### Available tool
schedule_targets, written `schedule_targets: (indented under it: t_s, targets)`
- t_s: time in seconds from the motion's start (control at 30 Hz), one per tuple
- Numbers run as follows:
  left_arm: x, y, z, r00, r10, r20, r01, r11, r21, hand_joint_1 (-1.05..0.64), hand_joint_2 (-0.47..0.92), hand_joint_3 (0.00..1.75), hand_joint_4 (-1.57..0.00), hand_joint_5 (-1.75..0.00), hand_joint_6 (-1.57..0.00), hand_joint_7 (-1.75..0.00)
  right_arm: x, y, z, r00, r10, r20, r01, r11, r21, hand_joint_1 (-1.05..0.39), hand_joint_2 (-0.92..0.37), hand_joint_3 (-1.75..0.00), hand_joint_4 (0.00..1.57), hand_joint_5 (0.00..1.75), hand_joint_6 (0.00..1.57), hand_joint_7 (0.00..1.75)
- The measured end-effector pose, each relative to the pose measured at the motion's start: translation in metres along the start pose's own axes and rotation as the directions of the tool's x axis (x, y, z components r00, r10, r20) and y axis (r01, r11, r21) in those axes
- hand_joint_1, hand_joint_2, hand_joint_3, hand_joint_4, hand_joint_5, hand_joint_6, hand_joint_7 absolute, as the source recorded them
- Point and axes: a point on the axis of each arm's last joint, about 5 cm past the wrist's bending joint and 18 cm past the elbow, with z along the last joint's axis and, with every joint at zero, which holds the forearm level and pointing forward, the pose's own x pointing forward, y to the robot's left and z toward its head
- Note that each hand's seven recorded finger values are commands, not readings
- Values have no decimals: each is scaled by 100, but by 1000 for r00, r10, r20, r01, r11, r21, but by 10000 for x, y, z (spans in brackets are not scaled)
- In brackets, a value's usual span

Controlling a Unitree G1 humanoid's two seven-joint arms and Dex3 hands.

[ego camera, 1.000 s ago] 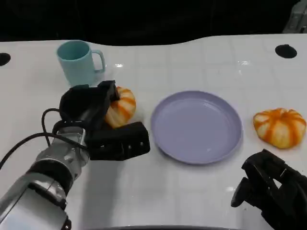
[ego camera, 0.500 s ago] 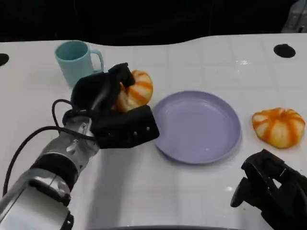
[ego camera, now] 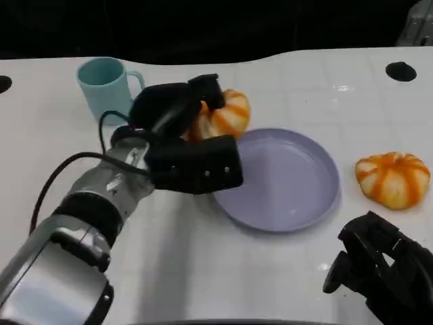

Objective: Grasp the bread from the table and place it into the plate.

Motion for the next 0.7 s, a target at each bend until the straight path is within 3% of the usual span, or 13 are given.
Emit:
schedule_targets:
  t_s: [0.27,0.7]
  targets:
    - [149,-55,339,982,-148,119,148,989,7,-20,46,111,-93,-175,-71,-173,4,18,-7,1000,5,-5,-5,1000,-9,-49,-92,-27,62,175,52,159]
    - [166,-119,431,969,-198,147,192,980,54,-21,52,102,-92,-175,-71,-173,-1,30,-5,1000,-1,-2,1,1000,-10,-49,-92,-28,63,175,53,160]
